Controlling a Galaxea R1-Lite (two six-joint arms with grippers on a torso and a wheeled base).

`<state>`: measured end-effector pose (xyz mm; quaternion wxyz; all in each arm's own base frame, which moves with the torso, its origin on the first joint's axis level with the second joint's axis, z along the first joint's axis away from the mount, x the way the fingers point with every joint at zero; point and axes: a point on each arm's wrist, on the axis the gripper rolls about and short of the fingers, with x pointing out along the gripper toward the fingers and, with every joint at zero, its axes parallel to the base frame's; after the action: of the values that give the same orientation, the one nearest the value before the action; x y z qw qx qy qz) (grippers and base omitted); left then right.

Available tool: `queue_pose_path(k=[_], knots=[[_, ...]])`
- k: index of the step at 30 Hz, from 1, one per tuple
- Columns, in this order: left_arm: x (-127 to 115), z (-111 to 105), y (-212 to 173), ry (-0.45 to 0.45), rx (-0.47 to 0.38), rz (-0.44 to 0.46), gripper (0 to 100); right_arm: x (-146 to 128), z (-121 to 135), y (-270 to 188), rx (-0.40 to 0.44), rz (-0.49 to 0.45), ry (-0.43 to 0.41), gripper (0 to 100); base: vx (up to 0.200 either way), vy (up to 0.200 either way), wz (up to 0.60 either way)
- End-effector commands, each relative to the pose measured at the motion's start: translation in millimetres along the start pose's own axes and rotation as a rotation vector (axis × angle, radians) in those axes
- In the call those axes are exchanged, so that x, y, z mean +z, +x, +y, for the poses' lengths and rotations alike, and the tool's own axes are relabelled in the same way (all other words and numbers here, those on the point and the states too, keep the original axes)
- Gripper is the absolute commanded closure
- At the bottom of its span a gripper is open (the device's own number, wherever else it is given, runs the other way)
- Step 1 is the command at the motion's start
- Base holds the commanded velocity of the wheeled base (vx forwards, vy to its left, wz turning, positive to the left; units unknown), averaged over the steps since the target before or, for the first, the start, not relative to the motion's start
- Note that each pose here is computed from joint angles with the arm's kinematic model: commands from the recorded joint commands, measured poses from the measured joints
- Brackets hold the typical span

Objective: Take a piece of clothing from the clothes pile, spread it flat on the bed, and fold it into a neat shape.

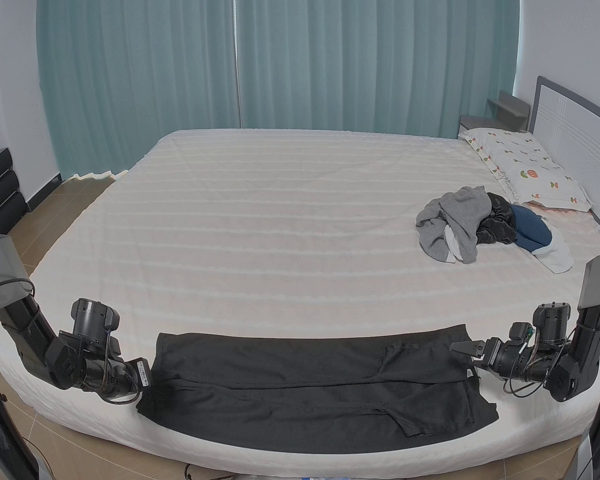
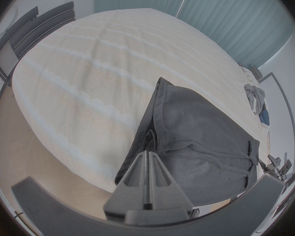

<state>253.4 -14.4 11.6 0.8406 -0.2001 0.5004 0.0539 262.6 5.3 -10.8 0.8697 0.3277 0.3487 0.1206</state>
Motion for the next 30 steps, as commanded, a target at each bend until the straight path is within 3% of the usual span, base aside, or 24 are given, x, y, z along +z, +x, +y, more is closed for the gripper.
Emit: queue_pose_path(k=[1,5,6,12,17,19,24,30], knots=[[2,-1,3,-0.003,-0.001,-0.002,100,-1,0,0,-0.001,0.002,0.002,0,0.0,0.0,0.0],[2,-1,3,0.0,0.002,0.0,100,0,0,0,0.0,0.001,0.001,0,0.0,0.0,0.0],[2,-1,3,0.0,0.001,-0.002,0,0,0,0,0.0,0.001,0.0,0,0.0,0.0,0.0],[23,0,-12,-0.072,-0.044,-0.094,0,0,1,0,0.004,-0.002,-0.001,0,0.0,0.0,0.0],[35,-1,-12,-0.143,-0.106,-0.108,0,3,1,-1,0.006,-0.012,-0.003,0,0.0,0.0,0.0],[45,-5,-5,-0.204,-0.163,-0.092,0,6,0,-2,0.007,-0.028,-0.003,0,0.0,0.0,0.0],[56,-7,32,-0.269,-0.166,-0.073,0,10,-2,-4,0.003,-0.043,0.002,0,0.0,0.0,0.0],[63,-8,59,-0.273,-0.181,-0.111,0,11,-2,-4,0.004,-0.049,0.001,0,0.0,0.0,0.0]])
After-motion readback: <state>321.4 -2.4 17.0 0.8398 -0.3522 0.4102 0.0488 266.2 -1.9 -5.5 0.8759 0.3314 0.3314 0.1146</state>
